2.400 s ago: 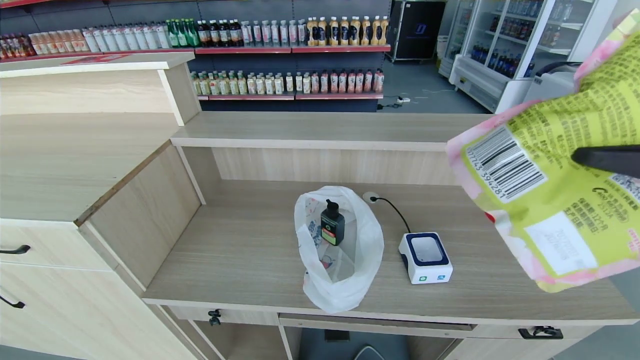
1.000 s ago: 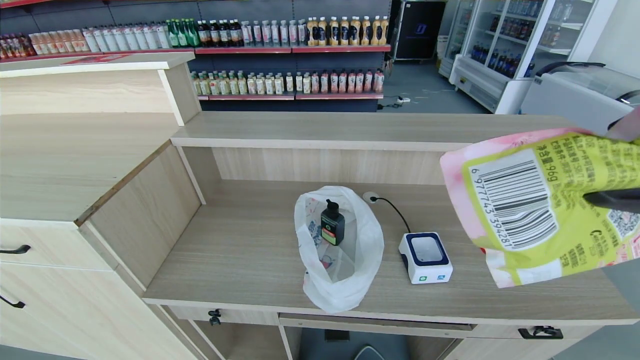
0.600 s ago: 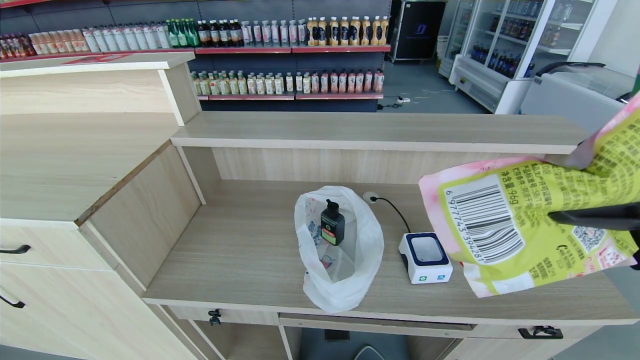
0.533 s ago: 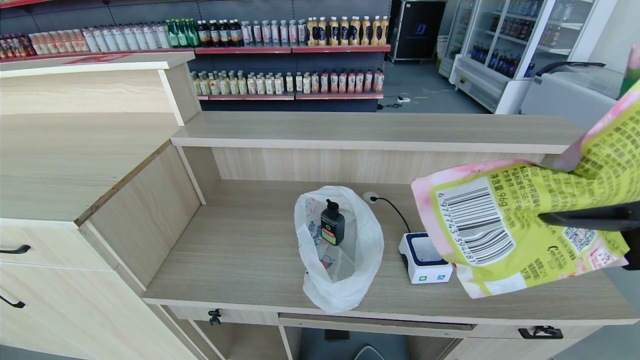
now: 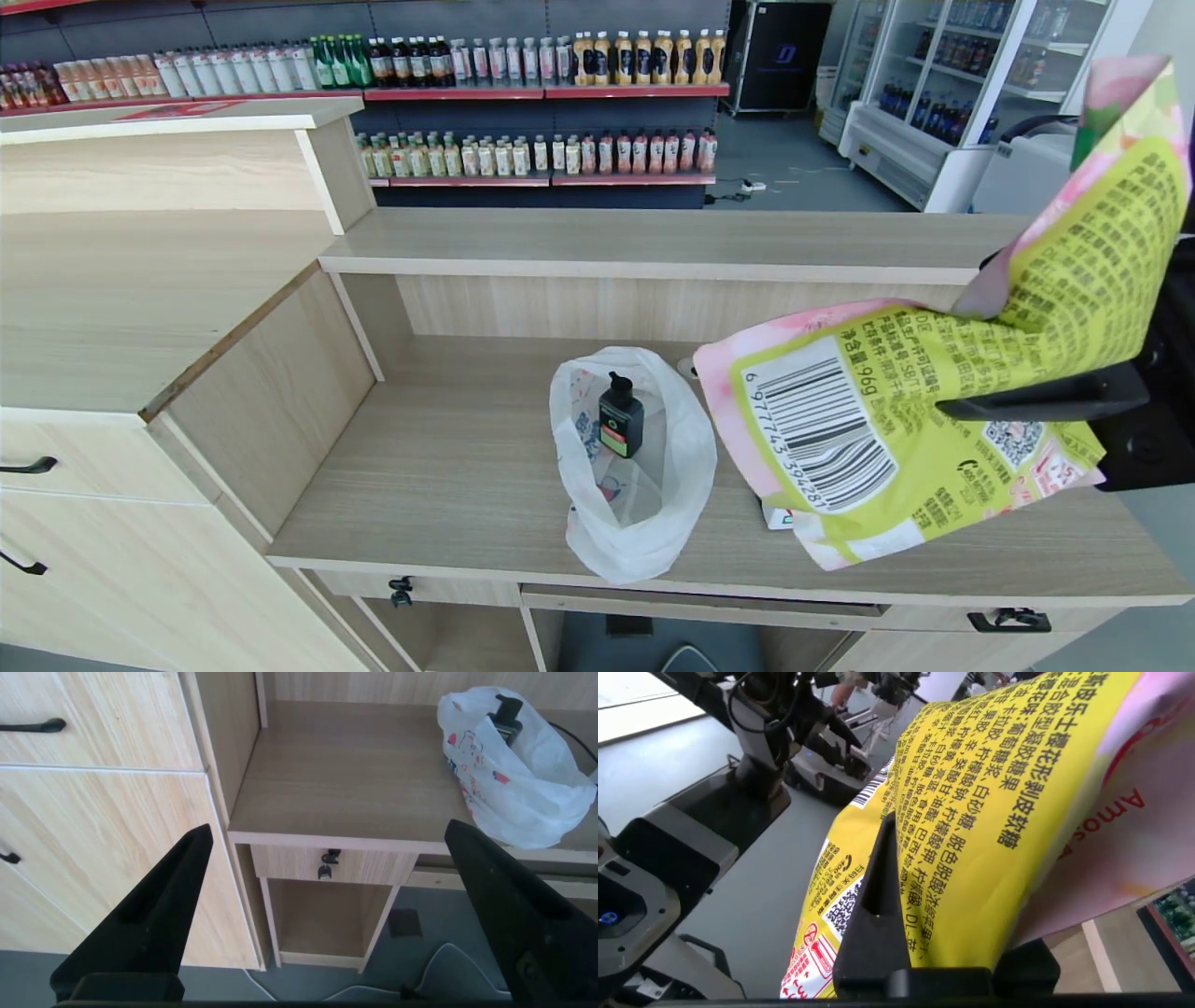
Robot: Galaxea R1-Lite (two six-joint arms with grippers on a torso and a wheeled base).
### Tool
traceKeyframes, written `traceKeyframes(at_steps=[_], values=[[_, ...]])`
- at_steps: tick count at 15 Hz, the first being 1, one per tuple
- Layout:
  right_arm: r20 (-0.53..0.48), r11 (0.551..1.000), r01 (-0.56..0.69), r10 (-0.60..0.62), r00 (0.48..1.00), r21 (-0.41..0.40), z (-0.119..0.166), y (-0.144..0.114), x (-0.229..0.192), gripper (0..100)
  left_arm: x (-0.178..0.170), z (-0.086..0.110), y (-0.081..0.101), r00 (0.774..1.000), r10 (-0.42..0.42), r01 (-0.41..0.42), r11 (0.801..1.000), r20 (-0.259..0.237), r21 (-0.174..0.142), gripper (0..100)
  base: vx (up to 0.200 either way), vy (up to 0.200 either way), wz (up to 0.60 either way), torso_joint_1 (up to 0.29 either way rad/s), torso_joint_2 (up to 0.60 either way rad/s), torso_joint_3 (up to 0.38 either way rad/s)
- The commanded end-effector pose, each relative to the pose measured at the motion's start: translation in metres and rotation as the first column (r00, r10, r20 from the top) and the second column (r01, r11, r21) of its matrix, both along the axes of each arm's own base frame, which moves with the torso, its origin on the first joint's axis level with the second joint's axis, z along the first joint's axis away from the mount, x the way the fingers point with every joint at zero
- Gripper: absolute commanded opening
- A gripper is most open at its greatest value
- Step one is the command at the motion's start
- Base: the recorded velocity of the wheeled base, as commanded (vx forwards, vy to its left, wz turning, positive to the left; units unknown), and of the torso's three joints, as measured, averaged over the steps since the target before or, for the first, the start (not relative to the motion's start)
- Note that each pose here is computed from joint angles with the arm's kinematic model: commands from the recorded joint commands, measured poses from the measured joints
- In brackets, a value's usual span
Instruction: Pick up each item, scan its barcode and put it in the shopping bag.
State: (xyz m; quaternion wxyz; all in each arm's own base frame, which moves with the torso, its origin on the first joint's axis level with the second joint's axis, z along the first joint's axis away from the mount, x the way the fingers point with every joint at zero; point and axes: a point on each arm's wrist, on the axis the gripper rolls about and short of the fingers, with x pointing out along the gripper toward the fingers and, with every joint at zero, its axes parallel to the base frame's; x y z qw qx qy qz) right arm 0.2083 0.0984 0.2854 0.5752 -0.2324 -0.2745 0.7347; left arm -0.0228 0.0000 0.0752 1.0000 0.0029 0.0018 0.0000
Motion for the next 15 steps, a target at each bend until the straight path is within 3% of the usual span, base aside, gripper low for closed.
traceKeyframes(at_steps=[1, 8, 15], values=[[-0.008, 0.999, -0.035, 0.035, 0.999, -0.004, -0.006, 0.01, 0.005, 0, 0.0, 0.0, 0.0, 1.0, 0.0, 0.0, 1.0, 0.001, 0.0, 100, 0.0, 0.0, 0.0, 0.0, 0.0, 0.0], [0.026, 0.995, -0.102, 0.102, 0.994, 0.009, -0.008, 0.02, 0.002, 0, 0.0, 0.0, 0.0, 1.0, 0.0, 0.0, 1.0, 0.001, 0.0, 100, 0.0, 0.0, 0.0, 0.0, 0.0, 0.0], [0.018, 0.998, -0.063, 0.063, 0.998, 0.005, -0.016, 0.002, -0.02, 0, 0.0, 0.0, 0.0, 1.0, 0.0, 0.0, 1.0, 0.001, 0.0, 100, 0.0, 0.0, 0.0, 0.0, 0.0, 0.0]])
